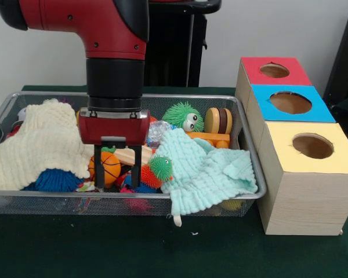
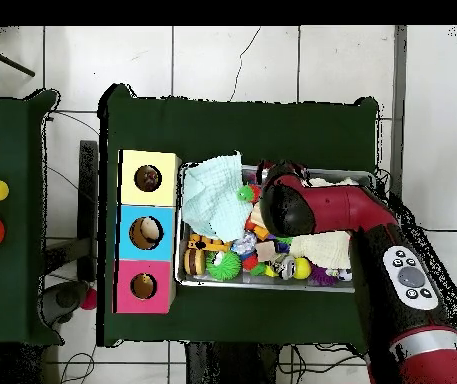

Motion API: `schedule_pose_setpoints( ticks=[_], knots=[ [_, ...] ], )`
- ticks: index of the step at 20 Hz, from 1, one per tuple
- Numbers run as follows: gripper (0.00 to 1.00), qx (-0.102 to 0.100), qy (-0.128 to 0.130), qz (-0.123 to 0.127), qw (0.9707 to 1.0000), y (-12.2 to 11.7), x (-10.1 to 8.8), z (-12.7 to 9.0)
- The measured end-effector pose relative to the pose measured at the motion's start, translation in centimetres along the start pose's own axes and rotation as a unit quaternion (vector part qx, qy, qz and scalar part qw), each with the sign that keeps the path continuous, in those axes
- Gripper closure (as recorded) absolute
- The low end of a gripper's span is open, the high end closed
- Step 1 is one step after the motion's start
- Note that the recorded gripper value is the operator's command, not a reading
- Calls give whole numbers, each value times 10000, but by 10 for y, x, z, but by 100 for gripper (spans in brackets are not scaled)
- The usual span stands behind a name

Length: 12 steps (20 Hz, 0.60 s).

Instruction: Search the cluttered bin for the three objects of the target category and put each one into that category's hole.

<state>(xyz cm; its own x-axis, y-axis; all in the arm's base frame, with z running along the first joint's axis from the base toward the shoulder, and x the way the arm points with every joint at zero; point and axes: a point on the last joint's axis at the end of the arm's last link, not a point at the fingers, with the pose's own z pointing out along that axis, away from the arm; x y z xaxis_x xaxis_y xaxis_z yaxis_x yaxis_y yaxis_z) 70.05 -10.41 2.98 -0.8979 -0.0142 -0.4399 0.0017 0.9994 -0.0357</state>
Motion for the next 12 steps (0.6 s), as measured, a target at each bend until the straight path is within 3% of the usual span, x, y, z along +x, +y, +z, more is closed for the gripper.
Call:
schedule_pose_setpoints(
  ticks=[12],
  knots=[
    [0,124,68,228,9996,-36,7,-3]
  ],
)
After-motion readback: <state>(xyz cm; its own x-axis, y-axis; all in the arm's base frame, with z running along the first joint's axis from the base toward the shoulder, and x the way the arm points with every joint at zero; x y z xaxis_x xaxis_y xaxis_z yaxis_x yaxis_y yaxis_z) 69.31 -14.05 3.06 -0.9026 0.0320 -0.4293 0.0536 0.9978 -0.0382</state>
